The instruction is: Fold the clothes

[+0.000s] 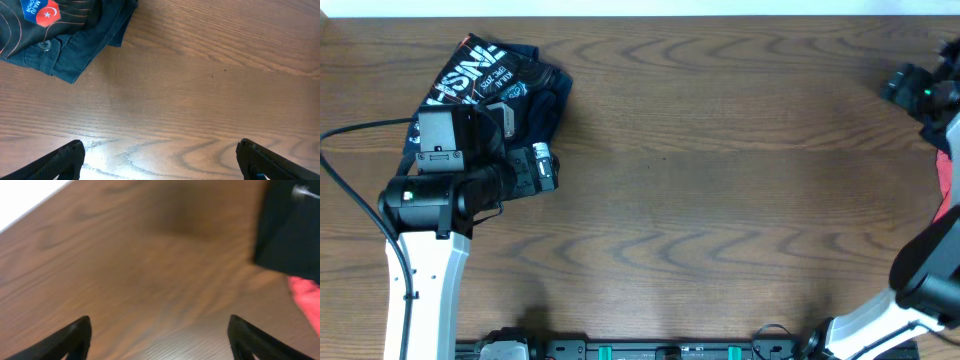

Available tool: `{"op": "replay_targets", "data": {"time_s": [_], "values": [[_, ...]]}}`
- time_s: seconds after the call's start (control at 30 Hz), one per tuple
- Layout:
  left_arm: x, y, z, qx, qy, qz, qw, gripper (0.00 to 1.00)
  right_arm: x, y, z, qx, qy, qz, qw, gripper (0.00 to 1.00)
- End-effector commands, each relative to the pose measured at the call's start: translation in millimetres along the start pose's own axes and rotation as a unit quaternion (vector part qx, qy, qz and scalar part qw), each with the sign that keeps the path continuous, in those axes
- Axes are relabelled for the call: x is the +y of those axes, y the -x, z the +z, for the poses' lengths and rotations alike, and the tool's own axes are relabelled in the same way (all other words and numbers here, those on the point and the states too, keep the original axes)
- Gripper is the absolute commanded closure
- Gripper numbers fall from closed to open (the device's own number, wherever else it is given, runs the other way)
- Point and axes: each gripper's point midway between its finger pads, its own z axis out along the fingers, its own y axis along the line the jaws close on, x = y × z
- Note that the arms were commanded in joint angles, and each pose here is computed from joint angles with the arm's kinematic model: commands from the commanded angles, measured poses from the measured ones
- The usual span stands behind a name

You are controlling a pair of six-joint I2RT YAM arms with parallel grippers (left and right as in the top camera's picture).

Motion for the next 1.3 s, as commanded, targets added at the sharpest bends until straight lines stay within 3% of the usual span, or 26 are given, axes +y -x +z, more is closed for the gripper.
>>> {"op": "replay_targets", "data": {"time_s": [0.0,0.17,0.37,1.03,1.2,1.27], "values": [[-5.2,4.2,-4.5,-0.007,-0.008,0.008,1.0,0.02,-42.1,3.9,22.5,0.0,-0.053,0.041,0.998,0.21],[-5.2,4.2,-4.5,-0.007,-0.009,0.008,1.0,0.02,-82.8,-1.6,55.8,0.006,-0.101,0.059,0.993,0.21],[-5.0,2.9,-4.5,-0.005,-0.008,0.007,1.0,0.02,-108.6,-12.4,86.9,0.018,-0.151,0.018,0.988,0.23],[-2.7,-8.9,-4.6,0.019,-0.004,-0.005,1.0,0.02,-125.7,-21.3,144.9,0.0,-0.169,0.009,0.986,0.28],[-3.3,-9.0,-4.6,0.019,-0.005,-0.011,1.0,0.02,-130.2,-28.7,150.3,0.01,-0.178,0.008,0.984,0.53],[-3.3,-9.1,-4.6,0.02,-0.005,-0.01,1.0,0.02,-130.3,-27.1,148.7,0.008,-0.18,0.007,0.984,0.79]]}}
